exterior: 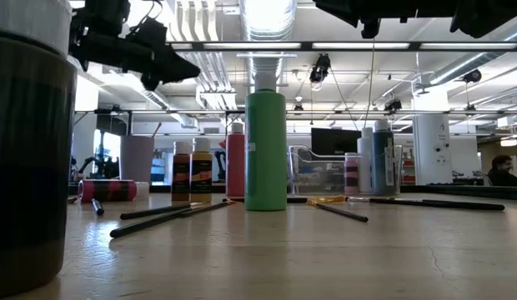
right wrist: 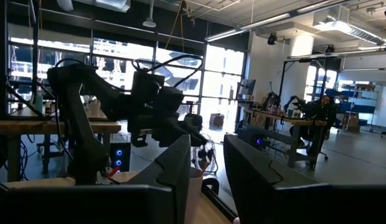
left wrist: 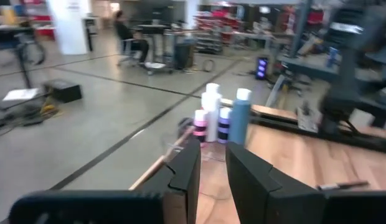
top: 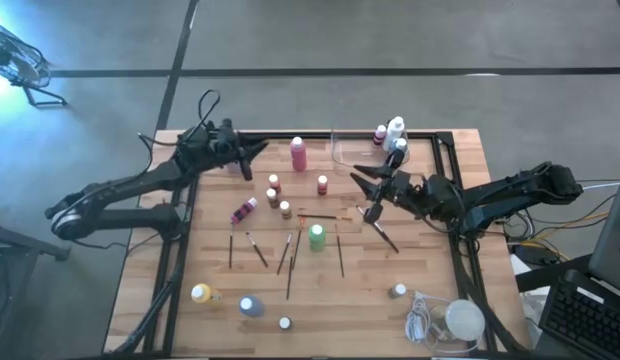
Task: Pick & Place Paint Supplies
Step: Put the pink paint bottle into the transparent bin
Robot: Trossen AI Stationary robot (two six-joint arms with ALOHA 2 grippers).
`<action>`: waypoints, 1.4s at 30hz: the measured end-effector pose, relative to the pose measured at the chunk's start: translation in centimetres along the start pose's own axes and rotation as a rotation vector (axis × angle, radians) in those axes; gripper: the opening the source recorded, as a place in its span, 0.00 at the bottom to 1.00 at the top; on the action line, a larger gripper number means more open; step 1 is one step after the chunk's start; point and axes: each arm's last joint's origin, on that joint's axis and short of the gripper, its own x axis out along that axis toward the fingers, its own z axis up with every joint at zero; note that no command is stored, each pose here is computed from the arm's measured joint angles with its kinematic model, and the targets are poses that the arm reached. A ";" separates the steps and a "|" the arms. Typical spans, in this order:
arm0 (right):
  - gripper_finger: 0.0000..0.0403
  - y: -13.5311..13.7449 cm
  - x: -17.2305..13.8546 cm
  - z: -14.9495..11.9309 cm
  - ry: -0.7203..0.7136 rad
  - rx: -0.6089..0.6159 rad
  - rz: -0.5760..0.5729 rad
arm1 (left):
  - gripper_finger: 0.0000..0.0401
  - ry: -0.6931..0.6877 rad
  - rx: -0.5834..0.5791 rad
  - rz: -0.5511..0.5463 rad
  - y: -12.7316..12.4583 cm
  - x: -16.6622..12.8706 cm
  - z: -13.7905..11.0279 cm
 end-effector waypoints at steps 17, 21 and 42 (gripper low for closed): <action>0.37 0.0 0.0 -0.1 0.008 -0.003 0.001 | 0.49 0.114 0.072 0.017 -0.3 4.2 -1.0; 0.40 0.0 0.0 -0.1 0.008 -0.003 0.001 | 0.49 0.187 0.102 0.071 0.2 5.7 -2.5; 0.45 0.0 0.0 -0.2 0.016 -0.010 0.002 | 0.49 0.331 0.139 0.144 1.2 9.3 -5.5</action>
